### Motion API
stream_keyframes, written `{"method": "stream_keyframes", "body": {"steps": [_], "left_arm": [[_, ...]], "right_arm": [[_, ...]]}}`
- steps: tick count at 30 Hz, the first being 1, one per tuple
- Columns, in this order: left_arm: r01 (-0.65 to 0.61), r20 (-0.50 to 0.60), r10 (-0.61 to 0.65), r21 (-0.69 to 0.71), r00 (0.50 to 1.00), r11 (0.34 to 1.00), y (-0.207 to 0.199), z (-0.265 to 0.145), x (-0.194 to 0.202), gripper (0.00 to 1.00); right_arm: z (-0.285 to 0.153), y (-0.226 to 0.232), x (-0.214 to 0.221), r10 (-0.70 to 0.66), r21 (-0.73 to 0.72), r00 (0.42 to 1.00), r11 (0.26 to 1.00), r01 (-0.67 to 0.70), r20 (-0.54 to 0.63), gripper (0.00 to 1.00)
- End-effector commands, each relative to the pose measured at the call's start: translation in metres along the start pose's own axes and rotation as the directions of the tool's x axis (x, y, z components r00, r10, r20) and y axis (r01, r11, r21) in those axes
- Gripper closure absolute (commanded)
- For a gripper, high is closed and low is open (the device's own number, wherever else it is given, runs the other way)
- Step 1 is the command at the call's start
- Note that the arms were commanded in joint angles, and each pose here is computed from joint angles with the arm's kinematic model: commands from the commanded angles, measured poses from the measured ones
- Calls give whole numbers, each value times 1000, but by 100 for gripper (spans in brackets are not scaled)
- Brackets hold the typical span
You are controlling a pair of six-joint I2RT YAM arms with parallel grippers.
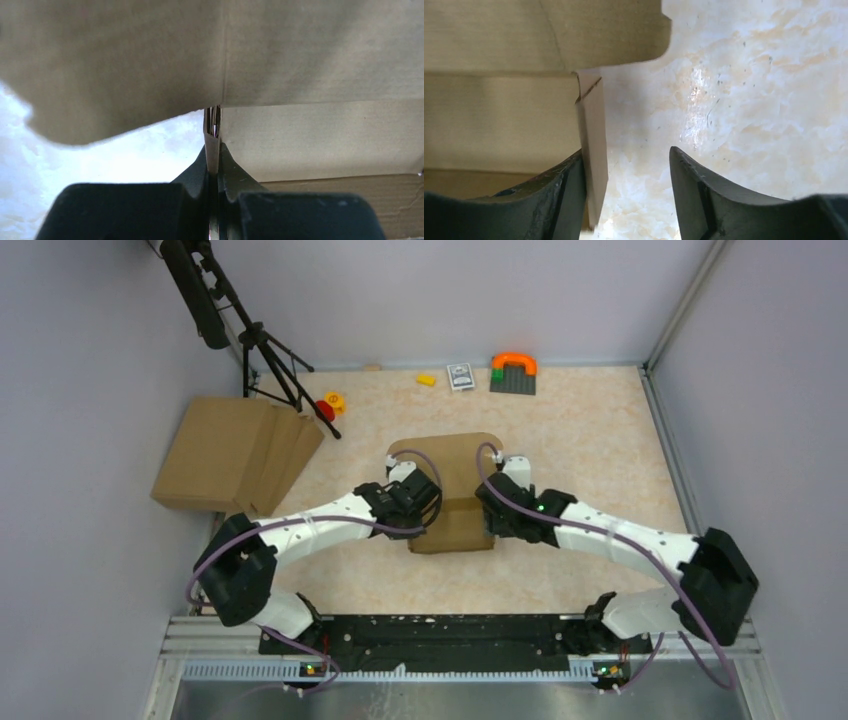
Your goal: Fold the paper box
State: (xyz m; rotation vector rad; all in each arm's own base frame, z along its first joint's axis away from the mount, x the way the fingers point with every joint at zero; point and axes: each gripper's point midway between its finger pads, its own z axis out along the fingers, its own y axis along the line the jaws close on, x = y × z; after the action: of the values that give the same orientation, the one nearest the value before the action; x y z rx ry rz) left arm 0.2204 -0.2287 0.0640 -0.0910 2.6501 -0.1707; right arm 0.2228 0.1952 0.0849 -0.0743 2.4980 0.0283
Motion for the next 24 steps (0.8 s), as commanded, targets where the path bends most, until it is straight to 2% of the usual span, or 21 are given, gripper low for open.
{"method": "stream_keyframes", "body": {"steps": [1, 8, 14, 18, 20, 22, 24], "left_arm": [[17, 52, -16, -18, 999, 1000, 7, -5, -5, 100], [22, 70, -20, -19, 997, 1000, 5, -8, -7, 100], [6, 54, -4, -32, 999, 999, 4, -6, -6, 100], [-7, 38, 9, -51, 999, 999, 4, -3, -5, 100], [-12, 36, 14, -61, 999, 998, 4, -3, -6, 100], [-21, 29, 24, -85, 999, 996, 7, -3, -6, 100], [-32, 19, 35, -113, 999, 993, 9, -2, -6, 100]], "right_arm": [[-17, 11, -22, 42, -137, 995, 990, -29, 91, 41], [-17, 16, -26, -5, -139, 997, 990, 16, 76, 44], [-3, 17, -13, -68, -88, 998, 994, 69, 6, 46], [9, 15, -4, -117, 7, 991, 993, 118, -57, 61], [14, 13, -1, -132, 57, 988, 989, 137, -75, 76], [20, 14, 2, -136, 81, 987, 986, 143, -87, 97], [22, 16, 5, -126, 76, 988, 988, 133, -92, 100]]}}
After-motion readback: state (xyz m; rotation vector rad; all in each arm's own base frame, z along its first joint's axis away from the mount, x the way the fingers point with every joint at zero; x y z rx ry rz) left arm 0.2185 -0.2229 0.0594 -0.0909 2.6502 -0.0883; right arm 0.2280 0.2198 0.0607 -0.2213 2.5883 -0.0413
